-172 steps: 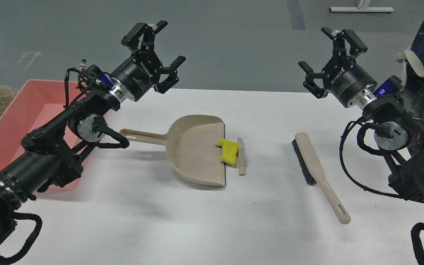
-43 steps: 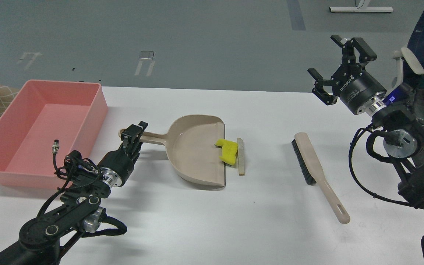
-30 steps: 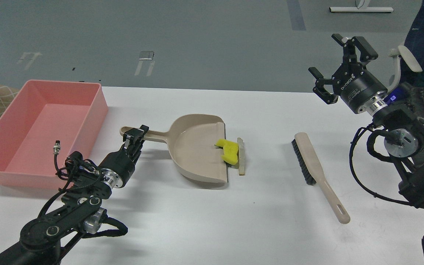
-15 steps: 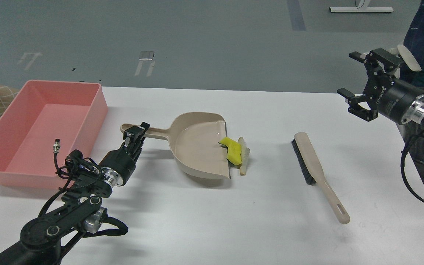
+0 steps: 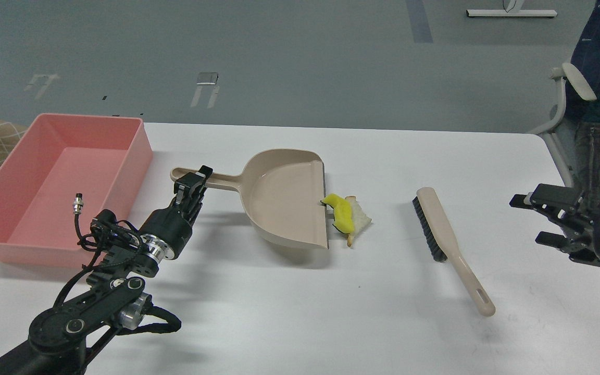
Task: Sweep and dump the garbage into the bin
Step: 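Move the right gripper down toward the wooden brush handle, then grasp the wooden brush handle with the right gripper and lift it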
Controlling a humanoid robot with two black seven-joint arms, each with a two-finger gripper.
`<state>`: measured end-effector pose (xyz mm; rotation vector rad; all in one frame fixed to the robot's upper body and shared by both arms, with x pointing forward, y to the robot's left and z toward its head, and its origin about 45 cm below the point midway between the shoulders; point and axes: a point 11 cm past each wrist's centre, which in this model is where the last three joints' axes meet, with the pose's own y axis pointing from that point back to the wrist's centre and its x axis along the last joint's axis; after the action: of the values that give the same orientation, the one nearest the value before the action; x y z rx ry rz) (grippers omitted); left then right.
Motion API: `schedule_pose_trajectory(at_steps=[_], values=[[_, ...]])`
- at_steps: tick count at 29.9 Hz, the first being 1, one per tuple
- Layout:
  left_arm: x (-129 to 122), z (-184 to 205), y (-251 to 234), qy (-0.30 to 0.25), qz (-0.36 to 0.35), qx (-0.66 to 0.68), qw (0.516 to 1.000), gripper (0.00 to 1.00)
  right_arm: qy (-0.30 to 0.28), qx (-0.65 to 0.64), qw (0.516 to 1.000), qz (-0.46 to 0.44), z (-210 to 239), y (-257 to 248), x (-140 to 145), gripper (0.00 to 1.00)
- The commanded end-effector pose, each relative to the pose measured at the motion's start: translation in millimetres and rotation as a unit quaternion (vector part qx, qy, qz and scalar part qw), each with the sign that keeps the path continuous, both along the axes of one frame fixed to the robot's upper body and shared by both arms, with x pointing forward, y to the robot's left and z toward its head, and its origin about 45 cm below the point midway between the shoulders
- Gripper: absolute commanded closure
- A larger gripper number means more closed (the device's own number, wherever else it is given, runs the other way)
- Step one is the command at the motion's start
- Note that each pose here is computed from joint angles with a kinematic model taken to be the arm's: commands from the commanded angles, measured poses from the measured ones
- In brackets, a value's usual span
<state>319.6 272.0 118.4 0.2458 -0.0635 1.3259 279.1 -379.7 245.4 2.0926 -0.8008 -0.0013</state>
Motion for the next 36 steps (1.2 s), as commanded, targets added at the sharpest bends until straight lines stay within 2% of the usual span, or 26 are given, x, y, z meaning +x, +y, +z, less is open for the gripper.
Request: schedule_pose_trajectory(at_steps=[1,16,19,20,24,28,36], values=[[-0.2,1.0,-2.2,-0.003,-0.003,-0.002,1.0,1.0,-0.004,-0.03,0.999,0.02,-3.4,0.2,-5.3,0.0],[-5.1,-1.1,-4.5,-0.001,-0.007,-0.005,1.0,1.0,-0.015,-0.046,0.996,0.072,-32.4,33.4,-3.1,0.04],[-4.6,-0.3,-5.2,-0.002,-0.008,-0.006,1.0,1.0,-0.007,-0.051,0.996,0.073,-38.9,35.3,-6.0,0.08],[-4.7,-0.3,-5.3,-0.002,-0.009,-0.006,1.0,1.0,-0.009,-0.056,0.995,0.077,-39.9,36.0,-6.2,0.15],[-4.2,0.2,-5.5,-0.002,-0.009,-0.006,1.0,1.0,-0.013,-0.065,0.994,0.086,-42.3,38.3,-6.4,0.29],[-4.2,0.2,-5.5,-0.002,-0.009,-0.006,1.0,1.0,-0.009,-0.069,0.994,0.089,-43.6,38.3,-7.6,0.33],[-3.2,1.3,-4.9,-0.004,-0.011,-0.006,1.0,1.0,0.018,-0.066,0.993,0.098,-60.3,48.2,-19.3,0.33]])
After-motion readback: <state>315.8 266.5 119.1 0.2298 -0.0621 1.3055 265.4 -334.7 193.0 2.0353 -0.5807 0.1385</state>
